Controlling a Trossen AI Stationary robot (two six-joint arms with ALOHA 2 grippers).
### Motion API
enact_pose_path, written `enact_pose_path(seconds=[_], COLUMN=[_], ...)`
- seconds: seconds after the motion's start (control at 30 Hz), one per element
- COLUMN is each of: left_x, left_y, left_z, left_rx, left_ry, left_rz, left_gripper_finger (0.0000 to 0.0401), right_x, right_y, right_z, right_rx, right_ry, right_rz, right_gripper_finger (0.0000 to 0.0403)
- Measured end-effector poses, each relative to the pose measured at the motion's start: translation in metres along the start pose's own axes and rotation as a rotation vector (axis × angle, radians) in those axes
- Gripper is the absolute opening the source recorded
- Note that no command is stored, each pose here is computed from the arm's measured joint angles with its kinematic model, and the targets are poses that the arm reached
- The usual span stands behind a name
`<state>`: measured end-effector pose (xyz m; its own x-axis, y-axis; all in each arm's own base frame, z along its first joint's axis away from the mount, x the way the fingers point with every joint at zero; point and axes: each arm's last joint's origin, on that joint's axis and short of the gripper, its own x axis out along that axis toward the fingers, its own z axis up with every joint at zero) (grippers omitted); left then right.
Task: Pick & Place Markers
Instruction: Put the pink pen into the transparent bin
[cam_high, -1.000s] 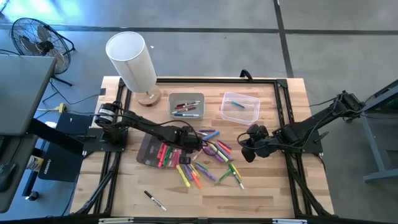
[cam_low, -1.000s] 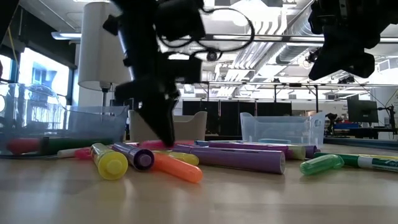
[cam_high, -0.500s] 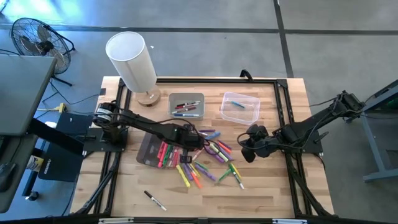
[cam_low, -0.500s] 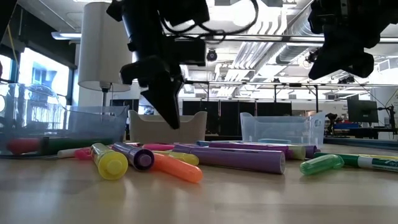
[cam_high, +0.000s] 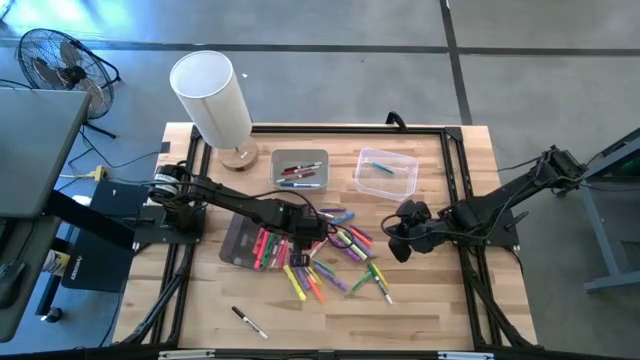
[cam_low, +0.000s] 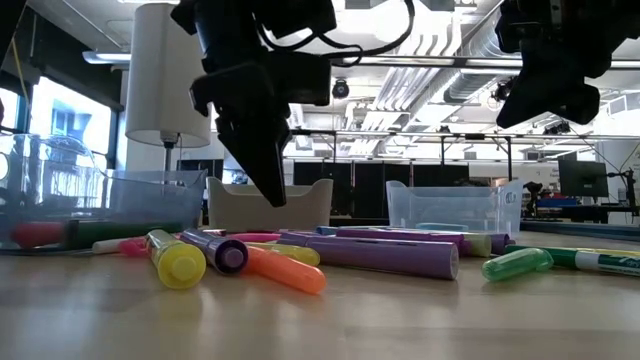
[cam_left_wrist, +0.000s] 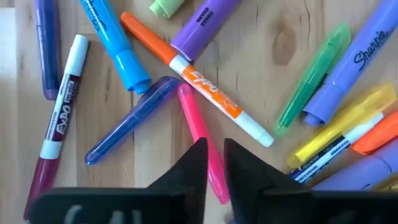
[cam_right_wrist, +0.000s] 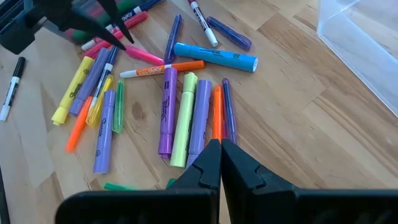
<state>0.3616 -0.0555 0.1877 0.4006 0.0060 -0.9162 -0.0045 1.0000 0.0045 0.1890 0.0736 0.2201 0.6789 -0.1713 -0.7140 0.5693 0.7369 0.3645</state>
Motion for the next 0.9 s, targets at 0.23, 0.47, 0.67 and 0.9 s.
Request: enact_pose_path(seconds=[0.23,0.47,0.67,0.9], left_x=[0.004,0.026,0.04,0.042], left_y=[0.0,-0.001,-0.001,-0.002], left_z=[0.0,-0.002,-0.006,-0.006], left_rx=[-0.043,-0.039,-0.052,-0.069], left_ry=[0.0,0.045,0.088,0.091], left_rz=[0.017,0.01,0.043,0.019], left_gripper_finger=[0.0126,0.014,0.0134,0.0032], right_x=[0.0,0.0,0.0,0.0], right_y=[0.0,0.0,0.001,0.002], right_z=[0.0,0.0,-0.001,-0.001], right_rx=[-0.019,-0.027,-0.049,-0.076], right_ry=[-0.003,0.006,0.031,0.05], right_rz=[-0.002,0.003,0.026,0.038], right_gripper_finger=[0.0,0.0,0.0,0.0])
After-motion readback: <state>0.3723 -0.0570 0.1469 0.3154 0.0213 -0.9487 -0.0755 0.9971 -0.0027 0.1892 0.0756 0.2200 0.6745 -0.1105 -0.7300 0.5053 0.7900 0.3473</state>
